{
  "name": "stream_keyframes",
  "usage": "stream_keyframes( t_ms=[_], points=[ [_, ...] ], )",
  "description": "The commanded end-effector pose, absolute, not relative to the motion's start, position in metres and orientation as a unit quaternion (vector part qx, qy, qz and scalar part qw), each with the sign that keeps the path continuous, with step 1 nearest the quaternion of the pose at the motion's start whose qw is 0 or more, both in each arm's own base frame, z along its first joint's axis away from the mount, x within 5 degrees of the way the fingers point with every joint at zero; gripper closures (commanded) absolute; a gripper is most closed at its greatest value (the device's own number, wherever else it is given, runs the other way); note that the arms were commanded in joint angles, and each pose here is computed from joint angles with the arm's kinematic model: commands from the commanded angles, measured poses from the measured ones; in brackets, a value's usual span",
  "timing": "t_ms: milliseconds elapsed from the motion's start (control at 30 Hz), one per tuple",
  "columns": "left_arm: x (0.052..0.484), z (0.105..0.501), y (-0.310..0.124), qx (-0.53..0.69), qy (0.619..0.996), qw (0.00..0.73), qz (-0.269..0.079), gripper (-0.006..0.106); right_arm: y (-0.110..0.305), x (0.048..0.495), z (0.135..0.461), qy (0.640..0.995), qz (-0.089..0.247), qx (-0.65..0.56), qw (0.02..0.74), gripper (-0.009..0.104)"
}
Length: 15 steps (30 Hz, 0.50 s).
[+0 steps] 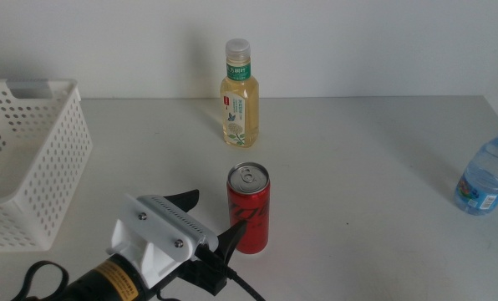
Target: Use arms to grab the bottles and put them into the dustbin to the left of the table.
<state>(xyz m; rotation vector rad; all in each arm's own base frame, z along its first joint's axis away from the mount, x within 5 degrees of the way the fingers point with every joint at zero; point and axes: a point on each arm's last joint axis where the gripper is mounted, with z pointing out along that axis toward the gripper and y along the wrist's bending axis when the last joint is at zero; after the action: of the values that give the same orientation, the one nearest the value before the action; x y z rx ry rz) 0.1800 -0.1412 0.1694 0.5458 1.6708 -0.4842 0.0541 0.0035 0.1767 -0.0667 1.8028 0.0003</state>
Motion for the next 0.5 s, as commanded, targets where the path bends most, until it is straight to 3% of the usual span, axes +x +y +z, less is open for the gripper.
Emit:
stream_keyframes(
  t_ms=[0,467],
  points=[
    [0.189,0.182,-0.151,0.228,0.691,0.646,-0.233,0.007,0.002,0.054,0.188,0.750,-0.013,-0.028,0.660,0.017],
    [0.225,0.154,-0.185,0.220,0.667,0.658,-0.272,0.007,0.002,0.054,0.188,0.750,-0.013,-0.028,0.660,0.017]
  ],
)
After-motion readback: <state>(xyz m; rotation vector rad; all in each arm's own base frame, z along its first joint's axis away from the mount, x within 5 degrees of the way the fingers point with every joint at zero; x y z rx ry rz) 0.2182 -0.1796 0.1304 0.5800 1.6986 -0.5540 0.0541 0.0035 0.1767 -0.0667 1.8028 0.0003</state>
